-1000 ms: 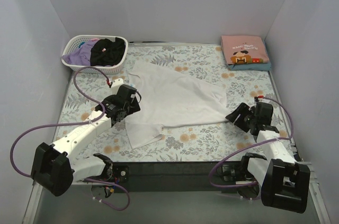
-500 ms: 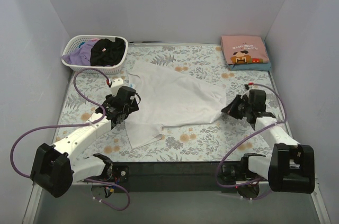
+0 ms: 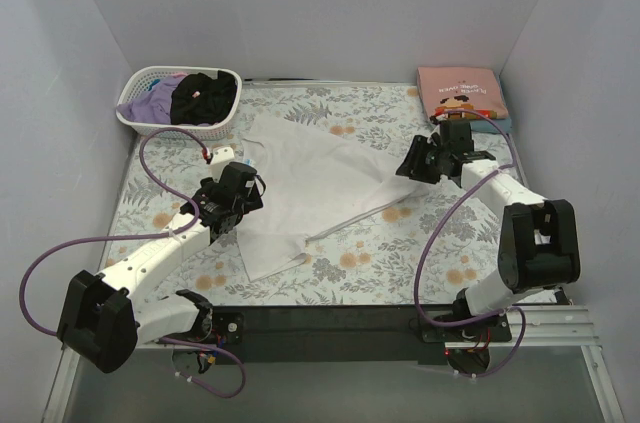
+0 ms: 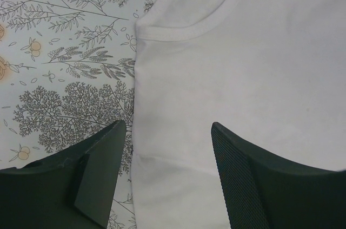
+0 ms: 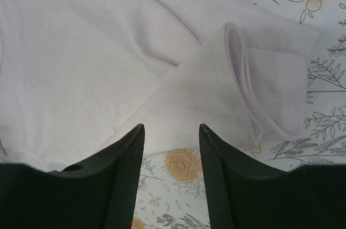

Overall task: Fold and stack the t-shirts
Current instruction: Flatten the tshirt out

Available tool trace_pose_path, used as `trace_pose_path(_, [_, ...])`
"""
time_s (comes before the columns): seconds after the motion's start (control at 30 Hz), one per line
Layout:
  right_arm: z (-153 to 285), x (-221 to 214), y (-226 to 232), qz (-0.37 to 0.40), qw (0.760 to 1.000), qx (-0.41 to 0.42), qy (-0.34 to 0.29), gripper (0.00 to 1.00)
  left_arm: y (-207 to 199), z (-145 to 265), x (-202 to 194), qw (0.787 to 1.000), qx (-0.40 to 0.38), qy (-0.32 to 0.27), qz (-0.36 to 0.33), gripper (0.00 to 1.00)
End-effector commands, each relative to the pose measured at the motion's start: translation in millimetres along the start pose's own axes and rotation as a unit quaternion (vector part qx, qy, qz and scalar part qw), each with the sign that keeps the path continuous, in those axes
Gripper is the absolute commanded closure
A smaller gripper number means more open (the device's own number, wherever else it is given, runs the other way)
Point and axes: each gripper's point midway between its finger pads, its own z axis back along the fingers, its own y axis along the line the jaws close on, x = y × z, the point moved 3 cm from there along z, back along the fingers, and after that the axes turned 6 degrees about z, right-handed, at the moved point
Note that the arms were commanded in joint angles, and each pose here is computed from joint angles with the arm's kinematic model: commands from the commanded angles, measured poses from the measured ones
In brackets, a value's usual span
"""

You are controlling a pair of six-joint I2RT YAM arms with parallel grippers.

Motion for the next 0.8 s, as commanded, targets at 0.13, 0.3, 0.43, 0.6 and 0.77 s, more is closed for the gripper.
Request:
trace_pose_path(0.13, [44.6, -3.9, -26.9, -0.003, 0.998, -0.014, -0.058, 0.47, -1.0, -1.0, -0.3, 1.000, -0.008, 0.001, -0.004, 0.36])
trace_pose_path(0.3, [37.4, -23.8, -25.7, -0.016, 0.997, 0.045, -0.067, 0.48, -2.5, -1.4, -1.9, 1.000, -0.012, 0.006, -0.005, 0.36])
trace_pose_path(0.43, [27.3, -25.7, -28.8, -0.041, 0.994, 0.056, -0.087, 0.48, -1.0, -1.6, -3.2, 1.000, -0.010, 0.007, -0.007, 0.36])
trace_pose_path(0.6, [16.2, -21.5, -34.9, -0.060, 0.991, 0.050, -0.109, 0.48, -0.4, -1.6, -2.8, 1.000, -0.008, 0.005, -0.007, 0.36])
trace_pose_path(0.77, [9.0, -19.1, -39.3, -0.066, 0.991, 0.043, -0.108, 0.50, -0.4, -2.2, -3.4, 1.000, -0.007, 0.006, -0.007, 0.36])
